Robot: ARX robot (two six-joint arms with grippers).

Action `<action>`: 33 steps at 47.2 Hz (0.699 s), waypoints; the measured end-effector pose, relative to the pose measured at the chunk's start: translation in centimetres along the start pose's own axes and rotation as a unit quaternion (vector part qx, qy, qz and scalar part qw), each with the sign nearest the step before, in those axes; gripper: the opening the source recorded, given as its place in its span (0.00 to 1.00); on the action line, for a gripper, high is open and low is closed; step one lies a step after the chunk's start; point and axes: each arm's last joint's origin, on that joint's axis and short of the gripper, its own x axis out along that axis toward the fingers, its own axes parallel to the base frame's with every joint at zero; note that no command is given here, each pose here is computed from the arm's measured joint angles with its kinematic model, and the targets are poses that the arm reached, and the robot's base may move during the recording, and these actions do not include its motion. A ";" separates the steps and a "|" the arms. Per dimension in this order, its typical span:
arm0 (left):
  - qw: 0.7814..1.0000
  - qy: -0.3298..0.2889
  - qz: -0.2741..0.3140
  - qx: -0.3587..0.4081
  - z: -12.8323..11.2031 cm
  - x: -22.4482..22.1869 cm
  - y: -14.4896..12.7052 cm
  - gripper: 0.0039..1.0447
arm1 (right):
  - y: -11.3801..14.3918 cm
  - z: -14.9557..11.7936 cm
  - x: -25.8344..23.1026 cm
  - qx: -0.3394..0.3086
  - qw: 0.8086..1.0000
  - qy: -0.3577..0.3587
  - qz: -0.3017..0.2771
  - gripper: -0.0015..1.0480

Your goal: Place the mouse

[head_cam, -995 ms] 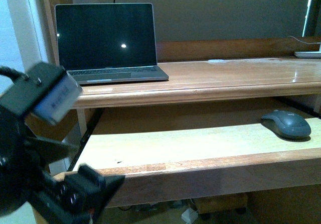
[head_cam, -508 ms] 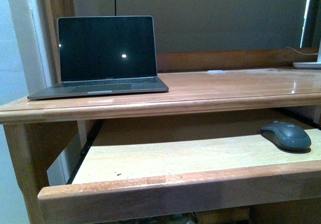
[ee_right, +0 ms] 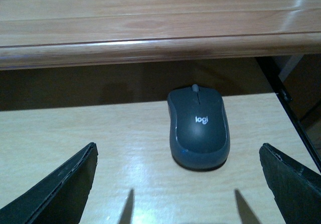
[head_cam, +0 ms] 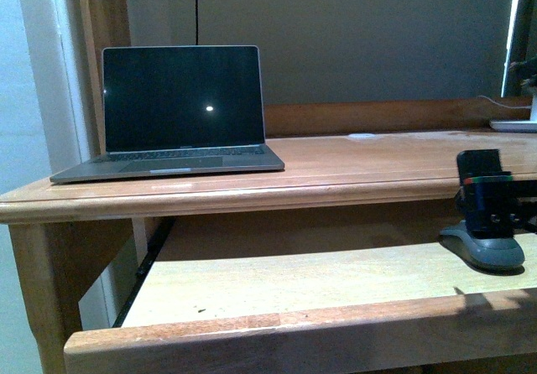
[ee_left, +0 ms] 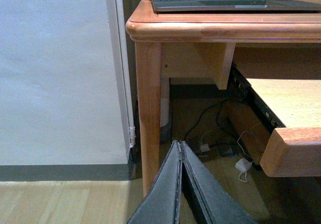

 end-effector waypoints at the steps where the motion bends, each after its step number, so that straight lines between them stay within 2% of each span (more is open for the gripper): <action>1: 1.000 -0.001 -0.003 0.000 0.0 -0.1 0.1 0.02 | 0.1 0.3 0.6 -0.003 1.000 0.005 -0.004 0.93; 11: 1.000 -0.005 0.001 -0.001 0.2 -1.3 1.1 0.02 | 0.5 1.7 4.5 -0.032 0.998 0.044 -0.041 0.93; 17: 1.000 -0.006 -0.001 -0.001 0.3 -2.0 1.1 0.02 | 0.7 0.8 6.2 -0.050 0.994 0.085 -0.043 0.93; 33: 1.000 -0.010 0.000 -0.001 0.5 -3.0 1.2 0.02 | 0.7 -0.7 9.0 -0.066 0.989 0.124 -0.048 0.93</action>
